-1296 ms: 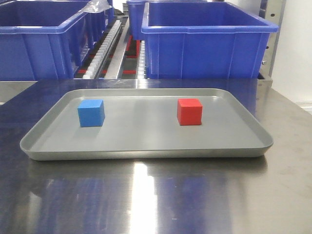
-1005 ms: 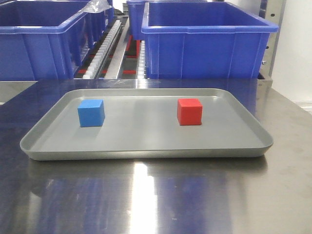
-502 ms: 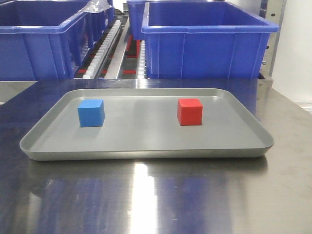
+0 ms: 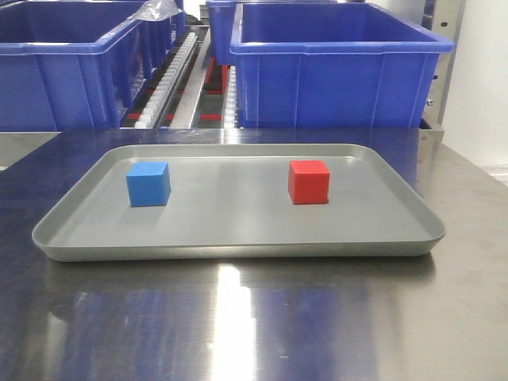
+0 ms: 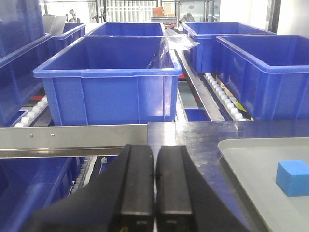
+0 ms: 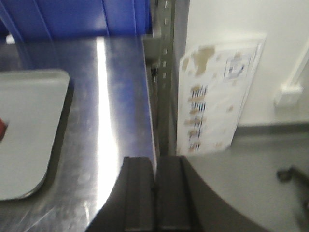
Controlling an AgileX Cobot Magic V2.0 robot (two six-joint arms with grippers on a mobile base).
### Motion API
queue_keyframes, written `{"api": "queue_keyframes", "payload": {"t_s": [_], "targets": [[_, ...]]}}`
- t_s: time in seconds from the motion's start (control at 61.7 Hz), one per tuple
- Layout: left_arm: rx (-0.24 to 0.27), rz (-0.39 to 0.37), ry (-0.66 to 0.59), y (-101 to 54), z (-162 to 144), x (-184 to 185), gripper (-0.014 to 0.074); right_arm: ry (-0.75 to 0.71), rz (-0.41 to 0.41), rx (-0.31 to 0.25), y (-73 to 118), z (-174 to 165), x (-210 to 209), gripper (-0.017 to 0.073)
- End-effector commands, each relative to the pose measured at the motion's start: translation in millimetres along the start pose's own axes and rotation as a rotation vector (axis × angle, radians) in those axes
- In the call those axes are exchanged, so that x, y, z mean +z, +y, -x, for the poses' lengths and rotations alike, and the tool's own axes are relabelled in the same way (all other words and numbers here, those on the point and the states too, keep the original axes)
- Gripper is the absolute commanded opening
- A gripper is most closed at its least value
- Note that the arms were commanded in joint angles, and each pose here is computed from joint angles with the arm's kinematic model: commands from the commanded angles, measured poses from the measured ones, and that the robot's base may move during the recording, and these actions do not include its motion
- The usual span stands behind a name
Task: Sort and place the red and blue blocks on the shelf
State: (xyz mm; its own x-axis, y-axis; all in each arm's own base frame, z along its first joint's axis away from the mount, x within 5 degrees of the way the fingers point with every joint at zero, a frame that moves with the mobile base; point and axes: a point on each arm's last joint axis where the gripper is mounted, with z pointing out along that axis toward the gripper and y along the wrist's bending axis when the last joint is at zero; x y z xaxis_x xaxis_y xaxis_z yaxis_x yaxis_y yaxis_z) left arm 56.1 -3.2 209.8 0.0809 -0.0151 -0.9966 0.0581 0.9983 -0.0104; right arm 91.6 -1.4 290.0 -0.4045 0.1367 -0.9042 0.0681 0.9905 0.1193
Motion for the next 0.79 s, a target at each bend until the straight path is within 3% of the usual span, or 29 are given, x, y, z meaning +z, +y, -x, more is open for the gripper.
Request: {"api": "queue_keyframes", "payload": {"t_s": [0.0, 0.113, 0.162, 0.405, 0.599, 0.664, 0.778], "targets": [[-0.011, 0.010, -0.076, 1.0, 0.3, -1.3, 0.0125, 0.011, 0.032, 0.058, 6.1, 24.0, 7.3, 0.0055], [-0.011, 0.010, -0.076, 1.0, 0.3, -1.3, 0.0125, 0.145, 0.093, 0.163, 16.1, 35.1, 24.3, 0.0055], [-0.011, 0.010, -0.076, 1.0, 0.3, -1.3, 0.0125, 0.218, 0.121, 0.180, 21.9, 39.8, 31.9, 0.0055], [-0.011, 0.010, -0.076, 1.0, 0.3, -1.3, 0.0125, 0.525, 0.183, 0.039, 53.2, 58.5, 71.7, 0.0055], [-0.011, 0.010, -0.076, 1.0, 0.3, -1.3, 0.0125, 0.648, 0.120, -0.017, 81.1, 71.2, 114.1, 0.0065], [-0.011, 0.010, -0.076, 1.0, 0.3, -1.3, 0.0125, 0.678, 0.102, -0.028, 93.0, 76.4, 127.5, 0.0110], [-0.011, 0.010, -0.076, 1.0, 0.3, -1.3, 0.0125, 0.746, 0.103, -0.072, 117.3, 77.3, 150.7, 0.0304]]}}
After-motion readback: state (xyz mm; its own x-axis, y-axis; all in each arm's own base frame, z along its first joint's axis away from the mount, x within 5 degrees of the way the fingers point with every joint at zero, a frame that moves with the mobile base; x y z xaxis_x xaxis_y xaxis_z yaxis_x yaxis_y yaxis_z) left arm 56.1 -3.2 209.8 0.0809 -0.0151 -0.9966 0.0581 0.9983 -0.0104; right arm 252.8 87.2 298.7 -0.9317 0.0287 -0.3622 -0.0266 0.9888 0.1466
